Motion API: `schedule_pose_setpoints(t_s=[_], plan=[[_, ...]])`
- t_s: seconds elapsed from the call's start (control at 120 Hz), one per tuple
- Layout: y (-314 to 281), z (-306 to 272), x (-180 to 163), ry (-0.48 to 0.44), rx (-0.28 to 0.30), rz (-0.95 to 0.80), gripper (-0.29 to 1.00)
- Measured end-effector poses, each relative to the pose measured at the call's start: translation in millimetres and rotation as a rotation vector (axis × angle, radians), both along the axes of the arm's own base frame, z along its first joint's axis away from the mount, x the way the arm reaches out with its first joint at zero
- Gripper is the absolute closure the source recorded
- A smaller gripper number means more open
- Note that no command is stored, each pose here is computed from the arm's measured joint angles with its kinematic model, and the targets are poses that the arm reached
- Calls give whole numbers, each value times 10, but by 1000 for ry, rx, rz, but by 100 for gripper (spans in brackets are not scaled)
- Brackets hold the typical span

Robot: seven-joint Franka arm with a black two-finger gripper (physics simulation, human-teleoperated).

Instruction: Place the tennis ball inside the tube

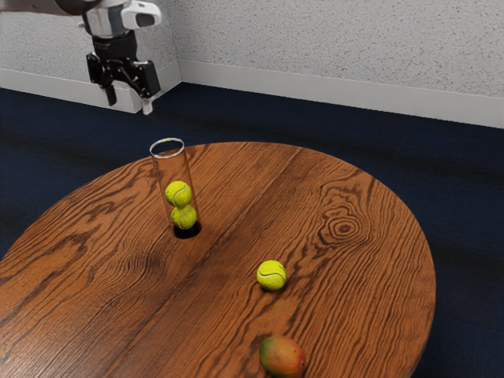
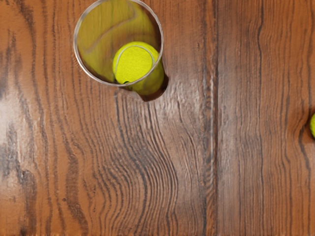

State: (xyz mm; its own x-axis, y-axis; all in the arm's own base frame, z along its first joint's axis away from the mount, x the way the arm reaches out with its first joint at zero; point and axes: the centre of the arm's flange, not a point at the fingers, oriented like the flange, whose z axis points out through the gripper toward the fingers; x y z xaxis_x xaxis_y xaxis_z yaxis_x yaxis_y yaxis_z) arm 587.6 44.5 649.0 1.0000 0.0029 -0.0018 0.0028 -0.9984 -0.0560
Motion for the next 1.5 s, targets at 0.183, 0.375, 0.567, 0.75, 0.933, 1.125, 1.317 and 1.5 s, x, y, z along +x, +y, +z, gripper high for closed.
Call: schedule_pose_setpoints(t_s=[0.183, 0.375, 0.567, 0.75, 0.933, 1.125, 1.317, 1.5], plan=[[-36, -57, 57, 15, -1, -5, 0], [-542, -434, 397, 31, -9, -95, 0], [-1108, -745, 497, 55, -38, -194, 0], [-1712, -1376, 487, 103, -64, -292, 0], [-2015, -2074, 655, 128, -55, -336, 0], [-2230, -2697, 527, 163, -67, -356, 0], [-2386, -3139, 320, 129, -82, -354, 0], [-2473, -3365, 278, 63, -95, -354, 0]])
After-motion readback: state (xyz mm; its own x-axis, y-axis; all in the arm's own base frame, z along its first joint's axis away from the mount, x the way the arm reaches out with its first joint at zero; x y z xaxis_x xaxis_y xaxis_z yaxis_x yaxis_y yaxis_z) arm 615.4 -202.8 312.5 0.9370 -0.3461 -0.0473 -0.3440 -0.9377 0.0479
